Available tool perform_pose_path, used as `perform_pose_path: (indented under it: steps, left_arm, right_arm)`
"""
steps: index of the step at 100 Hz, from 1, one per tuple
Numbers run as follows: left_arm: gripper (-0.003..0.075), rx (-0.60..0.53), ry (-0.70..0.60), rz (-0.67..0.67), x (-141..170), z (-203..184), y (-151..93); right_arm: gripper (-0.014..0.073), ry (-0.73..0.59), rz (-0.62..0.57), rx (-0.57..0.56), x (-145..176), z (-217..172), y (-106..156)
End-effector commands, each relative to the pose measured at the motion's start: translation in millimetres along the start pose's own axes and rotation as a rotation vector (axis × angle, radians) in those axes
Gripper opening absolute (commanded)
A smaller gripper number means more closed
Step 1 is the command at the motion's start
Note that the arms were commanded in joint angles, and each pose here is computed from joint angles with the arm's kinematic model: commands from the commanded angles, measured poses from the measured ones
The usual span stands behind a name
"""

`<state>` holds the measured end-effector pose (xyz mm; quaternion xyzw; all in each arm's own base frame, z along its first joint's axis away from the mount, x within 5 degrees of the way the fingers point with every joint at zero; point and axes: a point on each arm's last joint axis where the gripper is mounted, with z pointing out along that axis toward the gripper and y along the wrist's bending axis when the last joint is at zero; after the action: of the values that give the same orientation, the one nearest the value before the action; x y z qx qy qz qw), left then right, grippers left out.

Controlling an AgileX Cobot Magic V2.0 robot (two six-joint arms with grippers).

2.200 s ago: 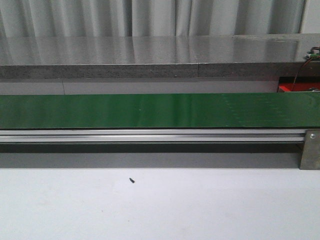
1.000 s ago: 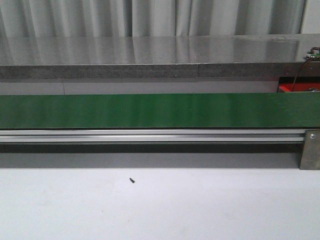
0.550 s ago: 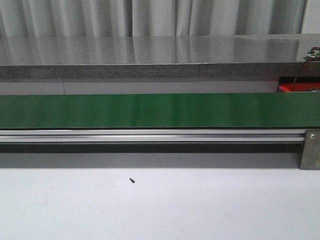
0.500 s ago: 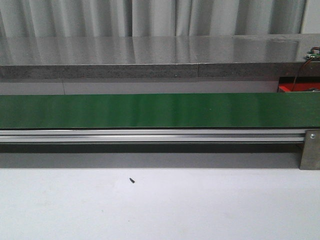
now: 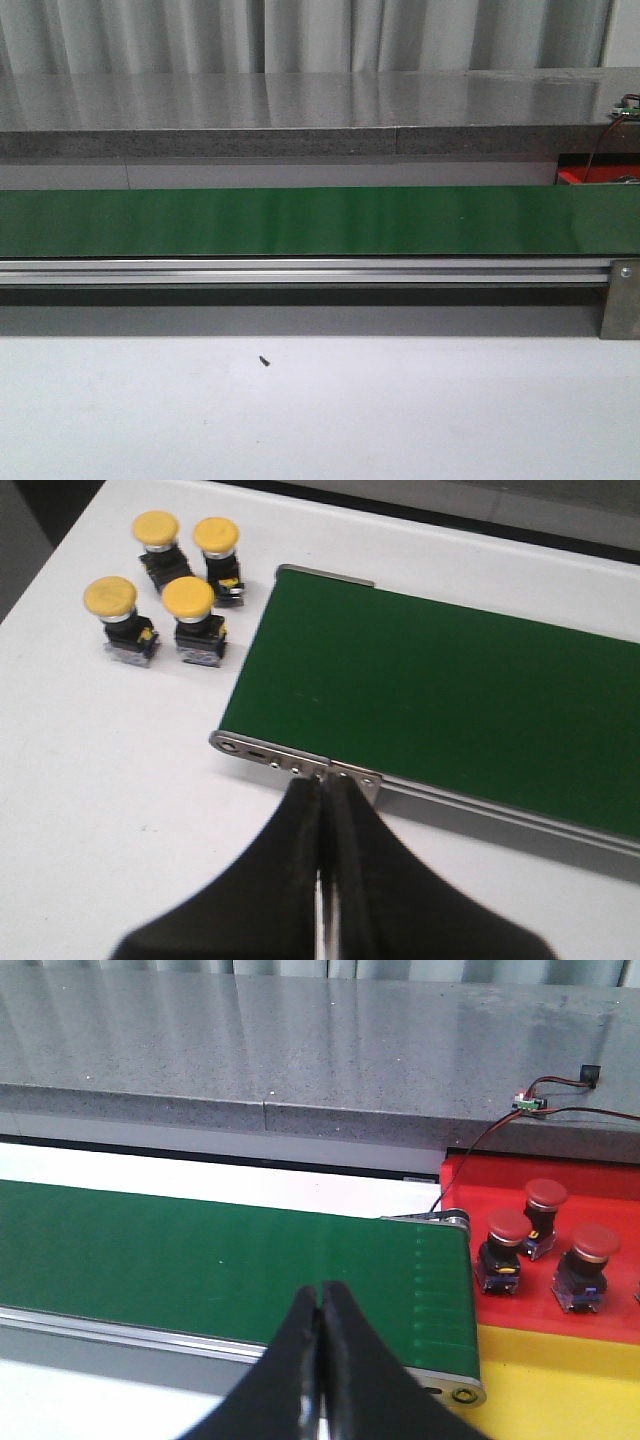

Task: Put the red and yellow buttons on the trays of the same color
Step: 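Move the left gripper over the yellow push-buttons and grasp one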

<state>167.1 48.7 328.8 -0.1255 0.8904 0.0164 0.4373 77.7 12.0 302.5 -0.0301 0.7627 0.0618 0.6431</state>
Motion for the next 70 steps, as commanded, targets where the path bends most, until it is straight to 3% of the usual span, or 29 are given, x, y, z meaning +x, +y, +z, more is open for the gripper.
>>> perform_pose_path:
  steps: [1, 22, 33, 45, 52, 70]
  left_arm:
    - [-0.002, -0.041, -0.121, -0.059, -22, 4, 9]
    - [0.0015, -0.094, -0.039, -0.155, -44, 37, 33]
    - [0.0178, -0.098, -0.014, -0.166, -57, 56, 40]
    - [0.0491, -0.101, 0.003, -0.172, -70, 79, 47]
    - [0.0607, -0.099, 0.035, -0.178, -76, 95, 51]
    - [0.0638, -0.09, 0.119, -0.26, -85, 136, 61]
  right_arm:
    - [-0.0068, -0.088, -0.004, 0.016, -14, -2, -1]
    - [-0.0068, -0.088, -0.004, 0.016, -14, -2, -1]
    - [-0.0068, -0.088, -0.004, 0.016, -14, -2, -1]
    - [-0.0068, -0.088, -0.004, 0.016, -14, -2, -1]
    - [-0.0068, -0.088, -0.004, 0.016, -14, -2, -1]
    - [-0.0068, -0.088, -0.004, 0.016, -14, -2, -1]
